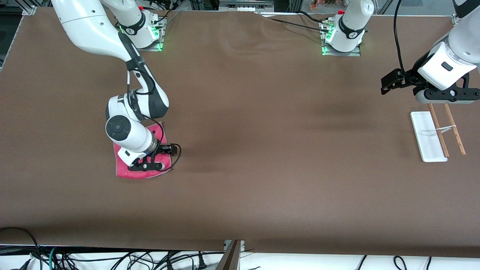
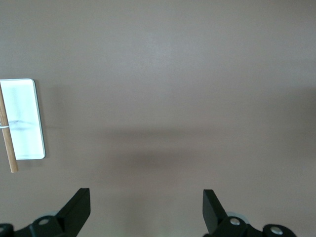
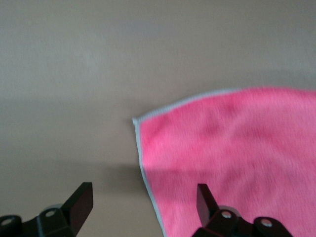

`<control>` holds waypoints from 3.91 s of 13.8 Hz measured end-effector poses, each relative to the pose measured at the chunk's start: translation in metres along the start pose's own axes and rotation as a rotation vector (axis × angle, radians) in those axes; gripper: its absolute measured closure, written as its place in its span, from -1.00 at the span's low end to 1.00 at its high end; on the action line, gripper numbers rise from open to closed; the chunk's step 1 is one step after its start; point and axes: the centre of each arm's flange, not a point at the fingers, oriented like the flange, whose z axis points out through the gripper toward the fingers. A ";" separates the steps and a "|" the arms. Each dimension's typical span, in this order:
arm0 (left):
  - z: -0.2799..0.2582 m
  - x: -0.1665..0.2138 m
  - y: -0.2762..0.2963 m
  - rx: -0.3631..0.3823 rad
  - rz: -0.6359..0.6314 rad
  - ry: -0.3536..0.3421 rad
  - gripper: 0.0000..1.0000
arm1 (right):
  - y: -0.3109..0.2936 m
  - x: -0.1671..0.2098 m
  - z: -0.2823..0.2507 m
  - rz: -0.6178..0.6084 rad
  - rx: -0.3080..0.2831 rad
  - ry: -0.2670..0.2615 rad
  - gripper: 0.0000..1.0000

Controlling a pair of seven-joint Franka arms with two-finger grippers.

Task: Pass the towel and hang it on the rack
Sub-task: 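Reach the right gripper down onto the pink towel's edge, then close the right gripper on the pink towel's edge, then lift the towel with the right gripper while the left gripper approaches, then move the left gripper to the hanging towel beside the right gripper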

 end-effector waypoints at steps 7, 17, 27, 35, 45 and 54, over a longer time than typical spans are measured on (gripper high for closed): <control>0.001 -0.001 0.000 0.001 0.000 -0.011 -1.00 | 0.000 0.013 0.036 0.011 -0.004 -0.015 -0.75; 0.002 -0.002 0.000 0.003 0.000 -0.020 -1.00 | 0.007 0.016 0.049 0.019 -0.004 0.005 0.11; 0.002 -0.003 0.000 0.003 0.000 -0.023 -1.00 | -0.005 0.028 0.005 0.006 -0.008 -0.035 0.96; 0.005 -0.004 -0.001 0.006 -0.001 -0.051 -1.00 | -0.067 0.025 -0.124 0.081 0.225 -0.273 0.96; 0.105 0.022 0.142 -0.064 0.273 -0.210 -1.00 | -0.209 -0.017 -0.207 0.480 0.578 -0.489 0.96; 0.120 0.050 0.177 -0.357 0.450 -0.102 -1.00 | -0.302 -0.058 -0.254 0.788 0.722 -0.583 0.96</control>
